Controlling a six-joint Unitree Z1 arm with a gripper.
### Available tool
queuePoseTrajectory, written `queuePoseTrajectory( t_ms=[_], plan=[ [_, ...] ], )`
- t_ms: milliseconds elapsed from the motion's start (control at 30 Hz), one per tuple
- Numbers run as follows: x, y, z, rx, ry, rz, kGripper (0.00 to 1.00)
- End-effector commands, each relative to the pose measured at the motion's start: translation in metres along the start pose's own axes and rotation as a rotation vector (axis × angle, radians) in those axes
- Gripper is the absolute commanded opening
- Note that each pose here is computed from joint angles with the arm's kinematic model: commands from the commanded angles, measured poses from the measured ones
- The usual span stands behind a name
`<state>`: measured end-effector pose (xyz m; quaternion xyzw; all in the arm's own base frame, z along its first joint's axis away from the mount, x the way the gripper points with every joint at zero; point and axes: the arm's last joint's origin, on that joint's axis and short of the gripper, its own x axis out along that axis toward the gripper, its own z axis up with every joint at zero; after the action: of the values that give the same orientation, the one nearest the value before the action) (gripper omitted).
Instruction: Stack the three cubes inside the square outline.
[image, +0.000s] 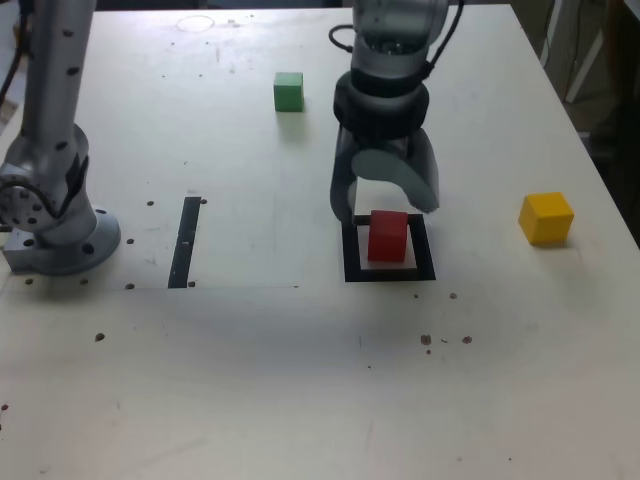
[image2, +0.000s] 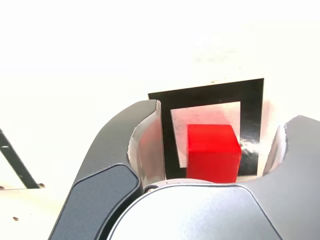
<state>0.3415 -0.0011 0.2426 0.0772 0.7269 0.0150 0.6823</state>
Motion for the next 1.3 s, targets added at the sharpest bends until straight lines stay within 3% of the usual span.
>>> queuePoseTrajectory(
  t_ms=[0,767,1033,1267],
  plan=[
    [-0.006,0.003,-0.007,-0.011,-0.010,0.016,1.00],
    [-0.025,0.015,-0.028,-0.018,0.007,0.085,1.00],
    [-0.035,0.020,0.003,0.025,-0.036,0.091,1.00],
    [-0.034,0.019,0.037,0.065,-0.013,0.083,1.00]
  ],
)
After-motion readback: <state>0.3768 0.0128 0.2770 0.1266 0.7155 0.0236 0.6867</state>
